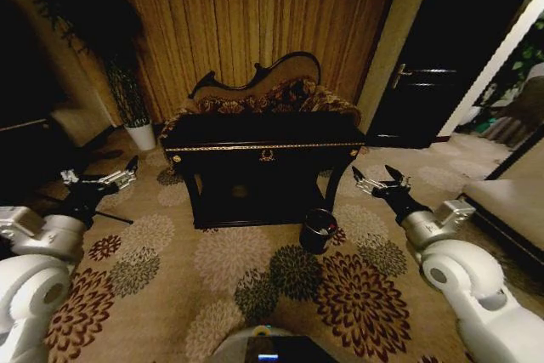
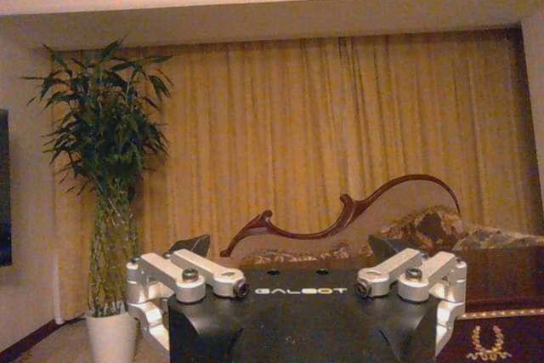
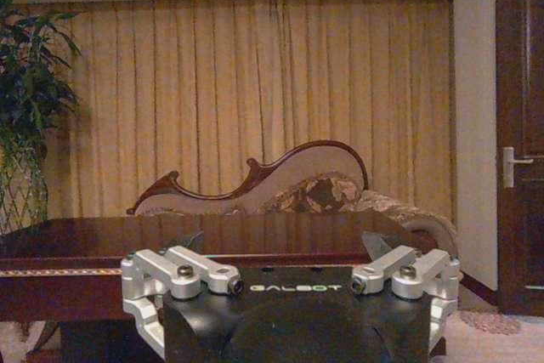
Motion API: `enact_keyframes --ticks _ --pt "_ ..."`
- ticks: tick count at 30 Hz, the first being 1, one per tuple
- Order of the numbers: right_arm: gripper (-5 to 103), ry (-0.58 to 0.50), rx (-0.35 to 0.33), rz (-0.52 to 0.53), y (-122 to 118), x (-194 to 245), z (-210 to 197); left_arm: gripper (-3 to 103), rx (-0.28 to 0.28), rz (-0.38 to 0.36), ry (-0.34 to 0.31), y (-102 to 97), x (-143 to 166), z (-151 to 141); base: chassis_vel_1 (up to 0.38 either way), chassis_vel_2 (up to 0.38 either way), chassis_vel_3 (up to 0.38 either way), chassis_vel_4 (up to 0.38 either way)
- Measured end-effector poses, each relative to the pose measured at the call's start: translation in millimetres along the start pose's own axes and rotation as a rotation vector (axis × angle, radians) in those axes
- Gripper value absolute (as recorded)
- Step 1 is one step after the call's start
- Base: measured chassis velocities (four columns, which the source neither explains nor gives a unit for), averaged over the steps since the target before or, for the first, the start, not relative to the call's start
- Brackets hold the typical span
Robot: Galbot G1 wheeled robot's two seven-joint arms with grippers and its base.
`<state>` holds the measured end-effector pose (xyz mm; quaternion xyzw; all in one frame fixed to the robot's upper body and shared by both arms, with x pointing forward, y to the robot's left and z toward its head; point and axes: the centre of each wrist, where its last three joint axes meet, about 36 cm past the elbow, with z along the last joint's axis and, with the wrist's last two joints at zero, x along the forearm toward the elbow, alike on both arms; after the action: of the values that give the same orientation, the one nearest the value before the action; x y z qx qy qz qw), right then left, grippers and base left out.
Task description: Move to the front of the table and place the trash on the table into the trash bin.
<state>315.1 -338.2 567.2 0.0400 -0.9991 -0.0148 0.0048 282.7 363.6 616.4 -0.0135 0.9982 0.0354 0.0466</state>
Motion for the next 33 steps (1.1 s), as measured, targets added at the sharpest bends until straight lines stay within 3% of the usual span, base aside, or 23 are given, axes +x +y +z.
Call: enact_keyframes --ticks 33 --pt "100 0.005 -0.012 0.029 -9.8 2.2 1.6 100 0.001 0.007 -0.004 -6.7 6.9 -1.7 0.167 -0.17 -0.163 0.17"
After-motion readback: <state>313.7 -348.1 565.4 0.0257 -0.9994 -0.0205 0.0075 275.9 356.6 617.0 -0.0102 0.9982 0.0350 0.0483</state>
